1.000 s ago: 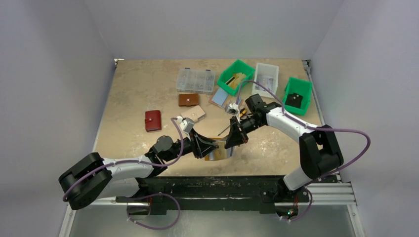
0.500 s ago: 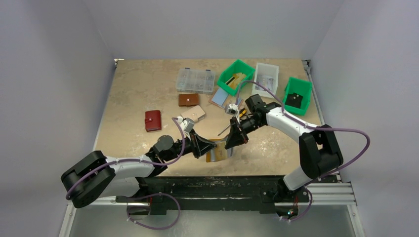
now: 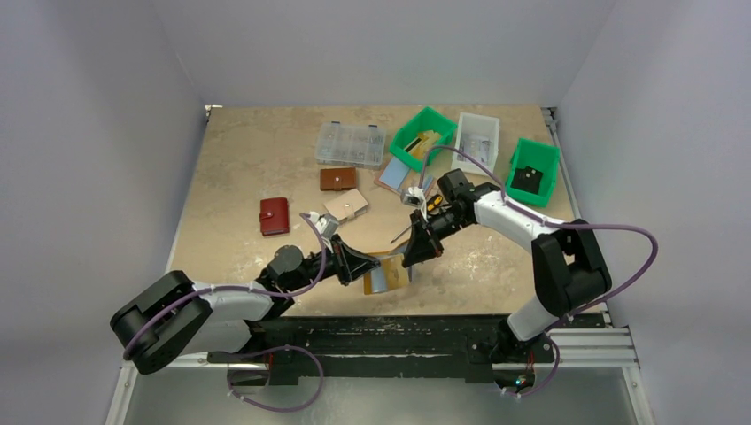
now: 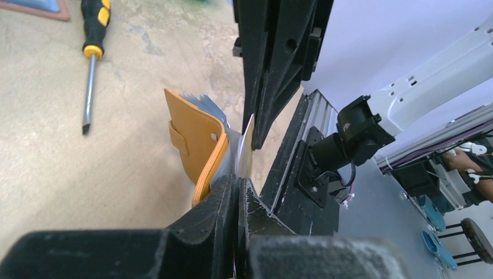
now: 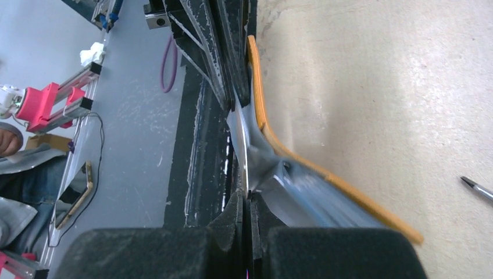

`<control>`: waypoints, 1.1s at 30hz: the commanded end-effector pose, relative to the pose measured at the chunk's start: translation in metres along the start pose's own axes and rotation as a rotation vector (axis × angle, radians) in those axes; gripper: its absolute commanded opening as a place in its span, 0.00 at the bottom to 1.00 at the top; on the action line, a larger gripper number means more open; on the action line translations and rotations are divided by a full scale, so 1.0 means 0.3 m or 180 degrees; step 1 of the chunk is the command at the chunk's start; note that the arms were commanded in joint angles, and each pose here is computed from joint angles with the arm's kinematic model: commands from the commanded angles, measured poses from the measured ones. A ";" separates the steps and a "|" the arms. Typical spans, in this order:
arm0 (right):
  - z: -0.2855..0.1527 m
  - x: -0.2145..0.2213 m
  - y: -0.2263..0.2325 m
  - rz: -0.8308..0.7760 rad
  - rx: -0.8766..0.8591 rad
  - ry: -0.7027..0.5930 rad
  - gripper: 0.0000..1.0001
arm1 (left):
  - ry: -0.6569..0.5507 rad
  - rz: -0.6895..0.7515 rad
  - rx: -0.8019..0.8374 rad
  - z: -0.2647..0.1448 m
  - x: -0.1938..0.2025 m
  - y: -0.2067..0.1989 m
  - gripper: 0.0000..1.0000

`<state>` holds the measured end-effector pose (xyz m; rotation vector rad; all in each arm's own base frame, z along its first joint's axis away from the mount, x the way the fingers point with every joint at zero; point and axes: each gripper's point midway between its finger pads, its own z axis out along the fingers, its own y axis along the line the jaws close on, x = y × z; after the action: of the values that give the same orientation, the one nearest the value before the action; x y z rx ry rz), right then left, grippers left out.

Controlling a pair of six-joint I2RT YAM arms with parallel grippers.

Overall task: Take the credit cards out of the card holder
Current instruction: Remove the credit card from the card holder, then place the credit card in the storage box.

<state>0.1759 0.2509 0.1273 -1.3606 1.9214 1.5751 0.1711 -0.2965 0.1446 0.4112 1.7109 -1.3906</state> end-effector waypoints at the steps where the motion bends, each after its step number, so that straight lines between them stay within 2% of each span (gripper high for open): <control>1: -0.021 -0.034 -0.031 -0.0086 0.0114 -0.0027 0.00 | -0.0029 0.0017 0.0131 -0.027 -0.003 -0.016 0.00; 9: -0.042 -0.001 -0.088 -0.0159 0.0413 0.0227 0.00 | 0.0015 -0.0059 -0.0028 -0.053 0.028 0.041 0.00; 15: -0.074 -0.004 -0.104 -0.0289 0.0633 0.0297 0.00 | 0.0196 -0.0254 -0.0610 -0.077 0.097 0.179 0.00; 26: -0.184 -0.059 -0.120 -0.0329 0.0910 0.0042 0.00 | 0.0567 -0.0424 -0.1658 -0.141 0.162 0.349 0.00; 33: -0.347 -0.121 -0.138 -0.0382 0.1340 -0.0322 0.00 | 0.0648 -0.0467 -0.1944 -0.191 0.174 0.373 0.00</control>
<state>0.2394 0.1921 0.1329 -1.2176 2.0179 1.1727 0.1935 -0.2356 0.0416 0.1372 2.2037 -0.9772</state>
